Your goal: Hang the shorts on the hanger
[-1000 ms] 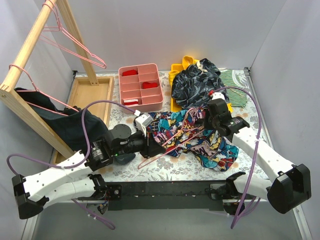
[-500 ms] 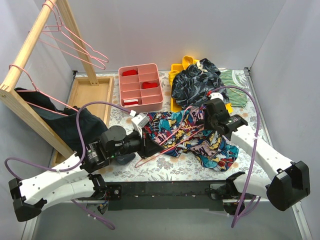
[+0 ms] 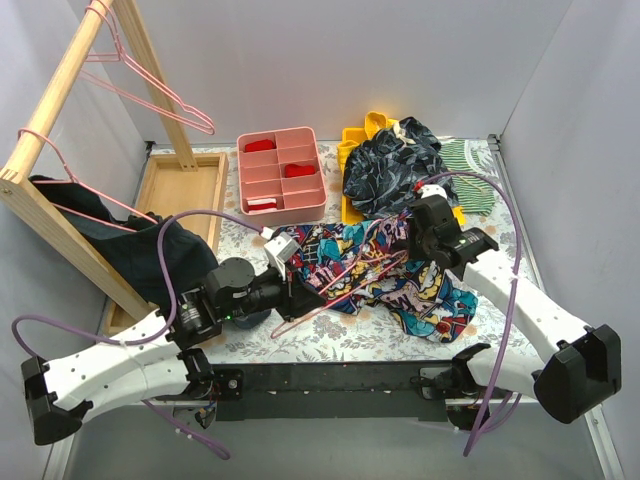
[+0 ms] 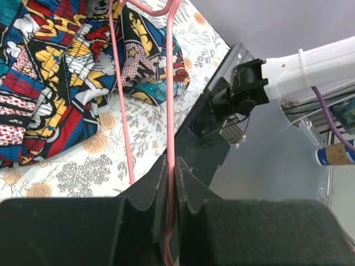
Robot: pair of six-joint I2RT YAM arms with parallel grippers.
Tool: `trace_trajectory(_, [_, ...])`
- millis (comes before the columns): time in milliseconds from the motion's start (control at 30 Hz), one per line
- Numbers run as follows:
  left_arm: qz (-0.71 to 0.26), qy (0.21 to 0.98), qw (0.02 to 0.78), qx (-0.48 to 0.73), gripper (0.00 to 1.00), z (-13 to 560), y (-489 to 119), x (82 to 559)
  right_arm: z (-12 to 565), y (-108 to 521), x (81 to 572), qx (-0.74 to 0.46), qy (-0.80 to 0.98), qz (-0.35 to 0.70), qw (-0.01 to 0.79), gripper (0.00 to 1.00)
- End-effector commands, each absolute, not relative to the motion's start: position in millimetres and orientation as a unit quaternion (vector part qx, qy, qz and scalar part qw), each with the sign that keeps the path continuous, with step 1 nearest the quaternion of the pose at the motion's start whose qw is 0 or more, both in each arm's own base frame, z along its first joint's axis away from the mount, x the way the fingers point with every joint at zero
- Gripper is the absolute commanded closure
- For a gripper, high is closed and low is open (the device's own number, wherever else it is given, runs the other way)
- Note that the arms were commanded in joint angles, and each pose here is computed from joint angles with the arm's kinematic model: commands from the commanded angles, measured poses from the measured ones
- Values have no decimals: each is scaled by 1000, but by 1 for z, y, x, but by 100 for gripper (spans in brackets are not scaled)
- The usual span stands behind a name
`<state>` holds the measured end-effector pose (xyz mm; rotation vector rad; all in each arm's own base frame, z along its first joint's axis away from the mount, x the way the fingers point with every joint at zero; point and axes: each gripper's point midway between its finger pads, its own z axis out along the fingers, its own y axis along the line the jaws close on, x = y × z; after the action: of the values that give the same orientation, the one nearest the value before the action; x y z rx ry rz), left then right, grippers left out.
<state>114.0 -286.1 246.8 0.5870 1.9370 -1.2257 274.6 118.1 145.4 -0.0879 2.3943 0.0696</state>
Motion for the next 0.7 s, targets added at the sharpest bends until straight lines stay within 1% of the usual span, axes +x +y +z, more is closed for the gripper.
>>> trace_trajectory(0, [-493,716,447,213,100,265,-294,134,204,139,278,-32,906,100,411,99])
trace_trajectory(67, [-500,695,472,210,100,266,-295,138,217,148,272,-38,903,123,410,99])
trace_trajectory(100, [-514,666,500,206,100,283,-298,142,223,152,269,-41,901,132,412,99])
trace_trajectory(167, [-520,650,511,215,100,282,-304,144,240,167,262,-54,894,167,413,99])
trace_trajectory(200, [-532,627,528,214,100,296,-307,145,247,173,258,-56,891,182,413,99])
trace_trajectory(267, [-536,607,542,224,100,301,-311,146,261,188,248,-70,885,209,411,99])
trace_trajectory(367, [-550,558,581,221,100,318,-306,145,291,205,233,-87,872,251,412,99])
trace_trajectory(400, [-549,551,590,217,100,319,-302,145,310,209,230,-91,862,266,423,99])
trace_trajectory(500, [-548,522,618,211,100,331,-292,144,331,230,207,-126,853,294,412,99])
trace_trajectory(533, [-552,512,624,209,100,337,-290,142,349,235,202,-131,842,311,420,99])
trace_trajectory(600, [-557,497,633,206,100,347,-285,139,359,241,191,-145,838,318,419,99])
trace_trajectory(667, [-558,487,640,205,100,354,-280,136,365,240,191,-146,834,314,428,99])
